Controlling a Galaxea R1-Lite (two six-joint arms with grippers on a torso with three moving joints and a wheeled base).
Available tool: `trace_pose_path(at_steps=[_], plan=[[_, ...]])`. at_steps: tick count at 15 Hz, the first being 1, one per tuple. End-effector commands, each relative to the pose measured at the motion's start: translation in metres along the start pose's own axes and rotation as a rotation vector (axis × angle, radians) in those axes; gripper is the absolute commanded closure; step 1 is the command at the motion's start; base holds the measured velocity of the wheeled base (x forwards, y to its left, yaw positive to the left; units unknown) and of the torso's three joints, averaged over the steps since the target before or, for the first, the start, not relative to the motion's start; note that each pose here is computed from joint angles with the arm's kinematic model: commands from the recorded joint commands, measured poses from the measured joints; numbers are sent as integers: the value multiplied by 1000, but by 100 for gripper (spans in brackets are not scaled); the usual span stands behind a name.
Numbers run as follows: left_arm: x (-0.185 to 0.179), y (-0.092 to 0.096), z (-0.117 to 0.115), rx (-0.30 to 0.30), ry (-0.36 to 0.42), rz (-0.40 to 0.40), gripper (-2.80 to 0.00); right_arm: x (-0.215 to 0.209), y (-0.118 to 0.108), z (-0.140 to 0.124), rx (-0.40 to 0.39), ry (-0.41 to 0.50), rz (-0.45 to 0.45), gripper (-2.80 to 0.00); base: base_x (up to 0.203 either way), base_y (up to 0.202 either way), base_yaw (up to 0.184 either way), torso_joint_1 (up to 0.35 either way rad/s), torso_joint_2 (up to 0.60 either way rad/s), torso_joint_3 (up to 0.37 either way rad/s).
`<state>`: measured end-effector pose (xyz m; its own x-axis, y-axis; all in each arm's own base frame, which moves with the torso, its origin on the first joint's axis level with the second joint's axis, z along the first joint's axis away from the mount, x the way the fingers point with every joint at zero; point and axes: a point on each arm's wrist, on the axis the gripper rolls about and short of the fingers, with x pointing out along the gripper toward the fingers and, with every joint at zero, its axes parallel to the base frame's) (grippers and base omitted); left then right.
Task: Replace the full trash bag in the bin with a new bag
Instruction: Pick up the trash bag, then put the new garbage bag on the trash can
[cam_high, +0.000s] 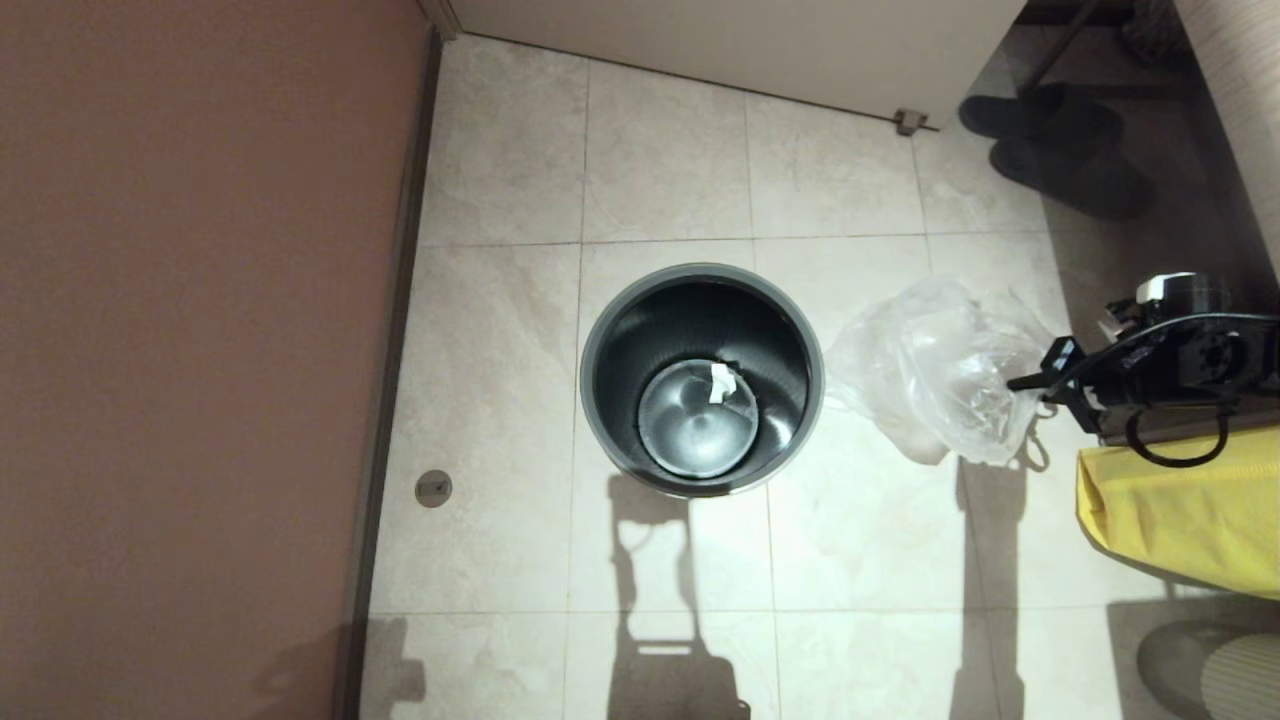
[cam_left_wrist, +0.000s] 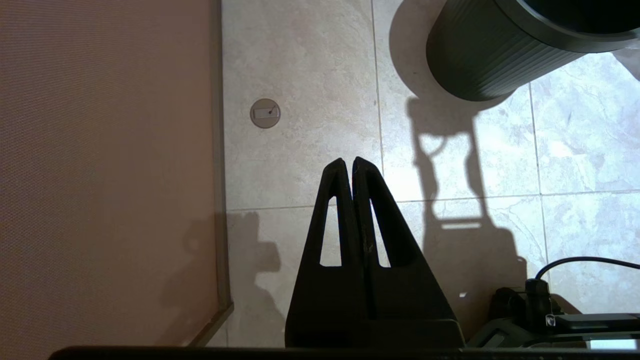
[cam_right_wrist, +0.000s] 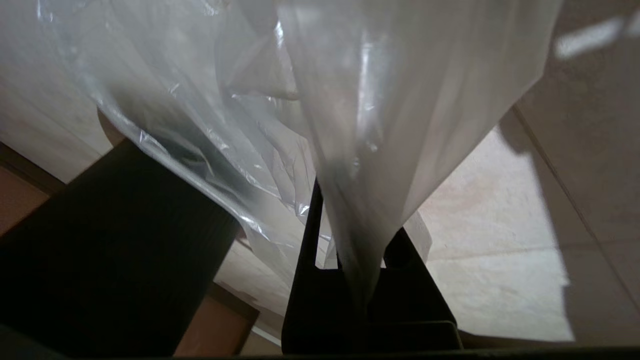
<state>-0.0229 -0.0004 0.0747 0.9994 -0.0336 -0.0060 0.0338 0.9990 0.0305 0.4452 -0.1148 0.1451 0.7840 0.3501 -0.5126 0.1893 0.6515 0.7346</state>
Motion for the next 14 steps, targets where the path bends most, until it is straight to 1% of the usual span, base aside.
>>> trace_pose_path(at_steps=[1, 3, 5, 10, 13, 14], plan=[[0, 0, 0, 0, 2, 0, 0, -29, 23, -1, -46, 10, -4, 0, 0, 0, 0, 0, 0, 0], [0, 0, 0, 0, 2, 0, 0, -48, 35, -9, -76, 56, -33, 0, 0, 0, 0, 0, 0, 0], [0, 0, 0, 0, 2, 0, 0, -75, 53, -15, -116, 72, -40, 0, 0, 0, 0, 0, 0, 0], [0, 0, 0, 0, 2, 0, 0, -142, 94, -33, -249, 67, -38, 0, 0, 0, 0, 0, 0, 0], [0, 0, 0, 0, 2, 0, 0, -179, 109, -54, -307, 114, -55, 0, 0, 0, 0, 0, 0, 0], [0, 0, 0, 0, 2, 0, 0, -191, 114, -60, -332, 113, -49, 0, 0, 0, 0, 0, 0, 0]])
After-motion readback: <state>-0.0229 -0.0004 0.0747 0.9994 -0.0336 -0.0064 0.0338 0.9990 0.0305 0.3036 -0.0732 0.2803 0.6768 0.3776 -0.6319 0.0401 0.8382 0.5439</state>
